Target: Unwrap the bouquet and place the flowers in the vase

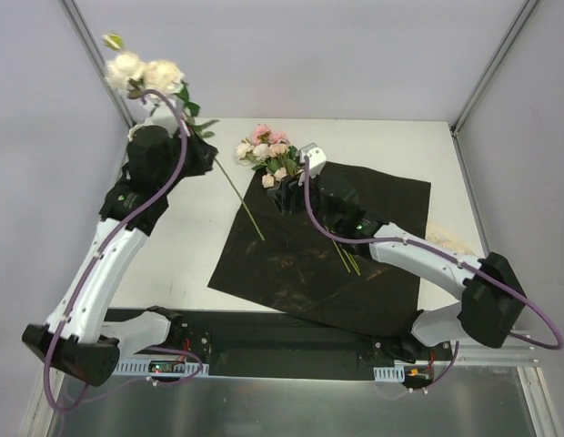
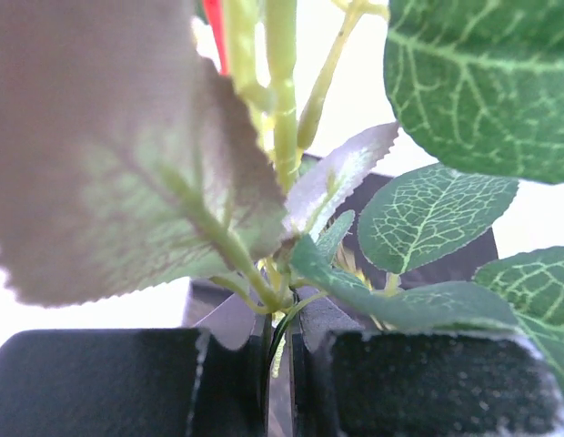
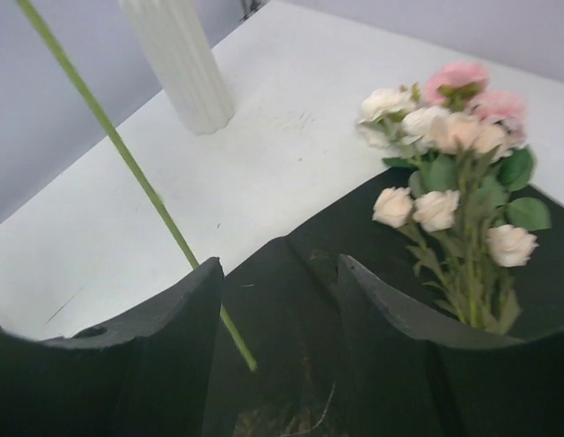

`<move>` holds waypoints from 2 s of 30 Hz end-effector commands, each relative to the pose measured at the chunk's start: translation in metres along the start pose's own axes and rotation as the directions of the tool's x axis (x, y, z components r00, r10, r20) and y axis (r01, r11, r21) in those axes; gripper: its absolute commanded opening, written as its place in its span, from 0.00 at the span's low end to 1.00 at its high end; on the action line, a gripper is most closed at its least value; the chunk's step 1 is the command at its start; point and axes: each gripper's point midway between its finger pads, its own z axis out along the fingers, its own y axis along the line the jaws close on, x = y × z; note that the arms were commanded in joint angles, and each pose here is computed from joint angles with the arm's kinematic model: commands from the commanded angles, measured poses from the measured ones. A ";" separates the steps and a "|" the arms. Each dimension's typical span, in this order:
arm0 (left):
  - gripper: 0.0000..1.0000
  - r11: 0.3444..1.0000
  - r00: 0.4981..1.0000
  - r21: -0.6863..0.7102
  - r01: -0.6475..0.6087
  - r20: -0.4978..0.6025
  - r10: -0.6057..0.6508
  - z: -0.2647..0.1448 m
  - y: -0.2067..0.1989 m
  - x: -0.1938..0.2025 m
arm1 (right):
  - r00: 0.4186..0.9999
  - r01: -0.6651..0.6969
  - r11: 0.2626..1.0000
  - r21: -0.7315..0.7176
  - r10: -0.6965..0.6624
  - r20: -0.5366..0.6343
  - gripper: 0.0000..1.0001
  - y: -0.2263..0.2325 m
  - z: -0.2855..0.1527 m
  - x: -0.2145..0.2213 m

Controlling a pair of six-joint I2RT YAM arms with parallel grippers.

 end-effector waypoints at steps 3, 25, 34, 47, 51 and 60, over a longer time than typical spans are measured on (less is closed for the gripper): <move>0.00 0.939 0.896 -0.345 -0.002 0.417 0.155 -0.095 0.026 -0.138 | 0.989 0.127 0.983 0.132 -0.136 0.058 0.56 -0.024 -0.035 -0.038; 0.00 0.570 0.580 -0.762 0.309 0.625 0.521 -0.216 0.060 -0.306 | 0.961 0.271 0.943 0.194 -0.275 -0.007 0.55 -0.043 -0.045 -0.032; 0.00 0.518 0.608 -0.792 0.324 0.593 0.527 -0.174 0.077 -0.311 | 0.957 0.288 0.935 0.207 -0.290 -0.020 0.55 -0.046 -0.045 -0.029; 0.00 0.507 0.641 -0.809 0.297 0.563 0.523 -0.128 0.094 -0.307 | 0.952 0.304 0.927 0.218 -0.301 -0.047 0.55 -0.050 -0.039 -0.023; 0.00 0.502 0.654 -0.809 0.304 0.561 0.507 -0.115 0.103 -0.300 | 0.950 0.311 0.925 0.218 -0.306 -0.057 0.55 -0.051 -0.037 -0.020; 0.00 0.512 0.692 -0.797 0.320 0.566 0.449 -0.090 0.119 -0.287 | 0.946 0.325 0.919 0.225 -0.315 -0.078 0.55 -0.053 -0.033 -0.016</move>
